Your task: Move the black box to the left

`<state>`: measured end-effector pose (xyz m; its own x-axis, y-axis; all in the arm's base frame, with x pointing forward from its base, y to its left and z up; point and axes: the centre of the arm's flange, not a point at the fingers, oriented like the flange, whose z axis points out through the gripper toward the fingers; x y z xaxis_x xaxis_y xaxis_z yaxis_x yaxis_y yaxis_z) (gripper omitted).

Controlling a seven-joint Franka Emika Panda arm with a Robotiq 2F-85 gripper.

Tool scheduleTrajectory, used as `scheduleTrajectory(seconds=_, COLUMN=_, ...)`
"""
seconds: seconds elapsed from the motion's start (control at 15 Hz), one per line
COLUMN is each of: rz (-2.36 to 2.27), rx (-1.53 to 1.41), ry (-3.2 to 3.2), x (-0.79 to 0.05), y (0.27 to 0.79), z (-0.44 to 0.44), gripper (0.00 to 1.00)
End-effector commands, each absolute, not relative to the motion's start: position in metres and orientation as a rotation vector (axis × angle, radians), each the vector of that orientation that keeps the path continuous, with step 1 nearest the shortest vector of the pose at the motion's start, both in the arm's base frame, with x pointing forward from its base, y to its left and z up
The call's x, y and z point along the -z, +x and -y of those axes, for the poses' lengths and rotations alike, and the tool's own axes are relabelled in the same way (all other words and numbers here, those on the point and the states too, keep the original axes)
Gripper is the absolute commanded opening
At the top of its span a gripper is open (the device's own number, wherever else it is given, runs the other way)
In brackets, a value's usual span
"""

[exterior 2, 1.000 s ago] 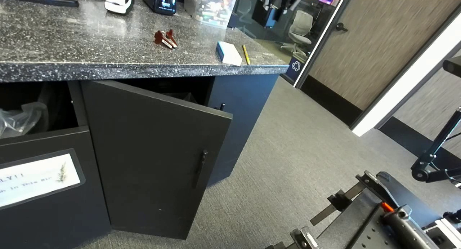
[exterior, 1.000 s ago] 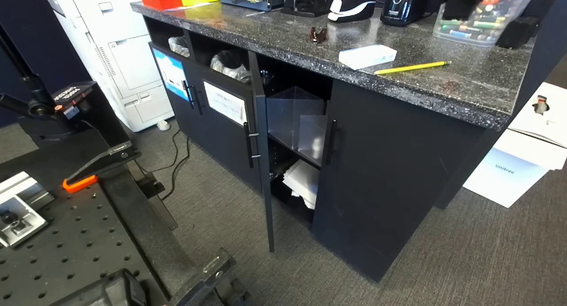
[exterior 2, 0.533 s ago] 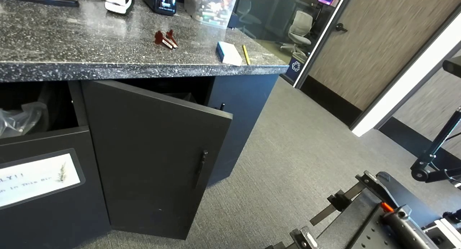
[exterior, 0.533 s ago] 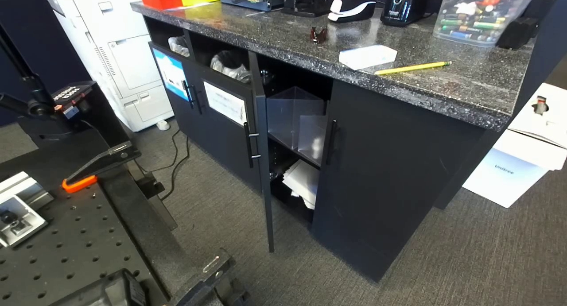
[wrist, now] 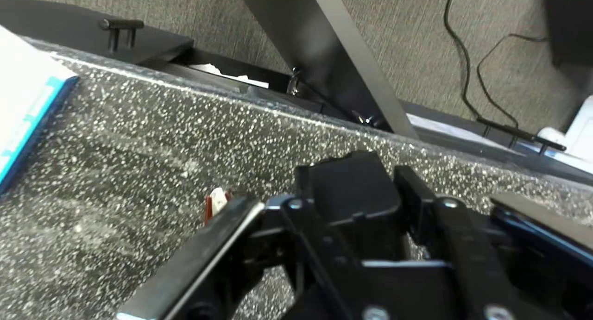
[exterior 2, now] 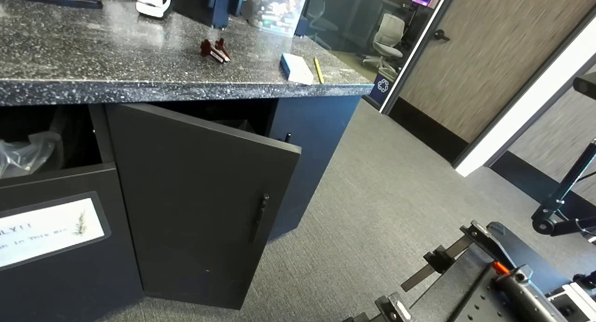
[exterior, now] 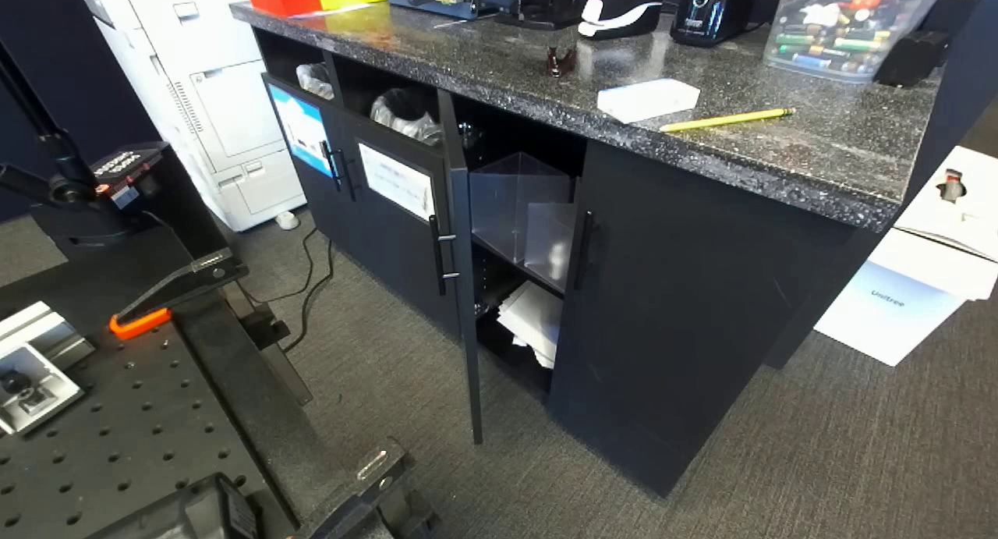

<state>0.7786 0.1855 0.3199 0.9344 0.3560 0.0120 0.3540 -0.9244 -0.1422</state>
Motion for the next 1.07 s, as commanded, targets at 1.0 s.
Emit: scheduleTrajectory(seconds=1.0, rz=0.645, rx=0.017, ry=-3.144, x=-0.240, y=0.850, z=-0.218, gripper=0.22)
